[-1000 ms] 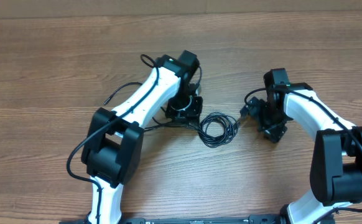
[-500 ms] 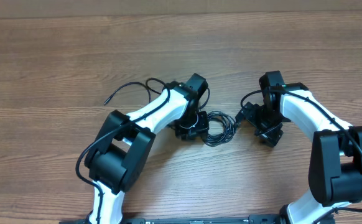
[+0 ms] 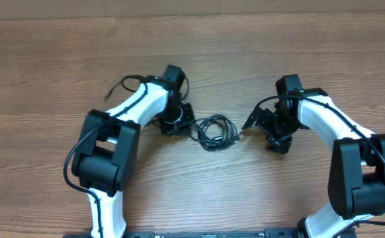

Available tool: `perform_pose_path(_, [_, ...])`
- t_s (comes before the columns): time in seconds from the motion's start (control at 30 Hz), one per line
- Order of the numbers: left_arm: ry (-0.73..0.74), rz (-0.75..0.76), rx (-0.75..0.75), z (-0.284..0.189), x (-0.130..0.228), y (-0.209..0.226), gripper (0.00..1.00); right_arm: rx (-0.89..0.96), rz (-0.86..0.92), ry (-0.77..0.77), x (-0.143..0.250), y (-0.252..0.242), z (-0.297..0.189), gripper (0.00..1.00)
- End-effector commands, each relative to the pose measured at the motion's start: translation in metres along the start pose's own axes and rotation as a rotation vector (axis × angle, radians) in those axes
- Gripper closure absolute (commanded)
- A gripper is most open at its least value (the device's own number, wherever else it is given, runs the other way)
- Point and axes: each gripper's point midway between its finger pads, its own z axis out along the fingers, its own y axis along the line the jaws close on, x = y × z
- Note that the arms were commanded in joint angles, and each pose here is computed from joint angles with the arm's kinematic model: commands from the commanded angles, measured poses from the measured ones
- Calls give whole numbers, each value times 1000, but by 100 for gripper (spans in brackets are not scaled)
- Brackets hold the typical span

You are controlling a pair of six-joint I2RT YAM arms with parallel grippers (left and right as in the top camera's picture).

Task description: Untangle cables

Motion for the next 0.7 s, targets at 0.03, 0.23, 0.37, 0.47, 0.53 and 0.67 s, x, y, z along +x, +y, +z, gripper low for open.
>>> perform_pose_path(0.03, [-58, 2, -69, 1, -25, 39, 96, -97, -42, 57, 11, 20, -1, 0])
perform_pose_path(0.23, [-40, 86, 37, -7, -32, 37, 96, -113, -168, -14, 31, 68, 20, 4])
perform_pose_path(0.37, [51, 422, 394, -22, -4, -19, 96, -38, -153, -200, 32, 88, 34, 10])
perform_pose_path(0.47, [61, 533, 526, -32, 6, -36, 96, -96, -199, -271, 25, 109, 32, 13])
perform_pose_path(0.53, [61, 574, 571, -36, 10, -42, 96, -96, -200, -289, 22, 110, 31, 15])
perform_pose_path(0.67, [46, 634, 653, -46, 12, -47, 96, -40, -298, -335, 13, 102, 29, 20])
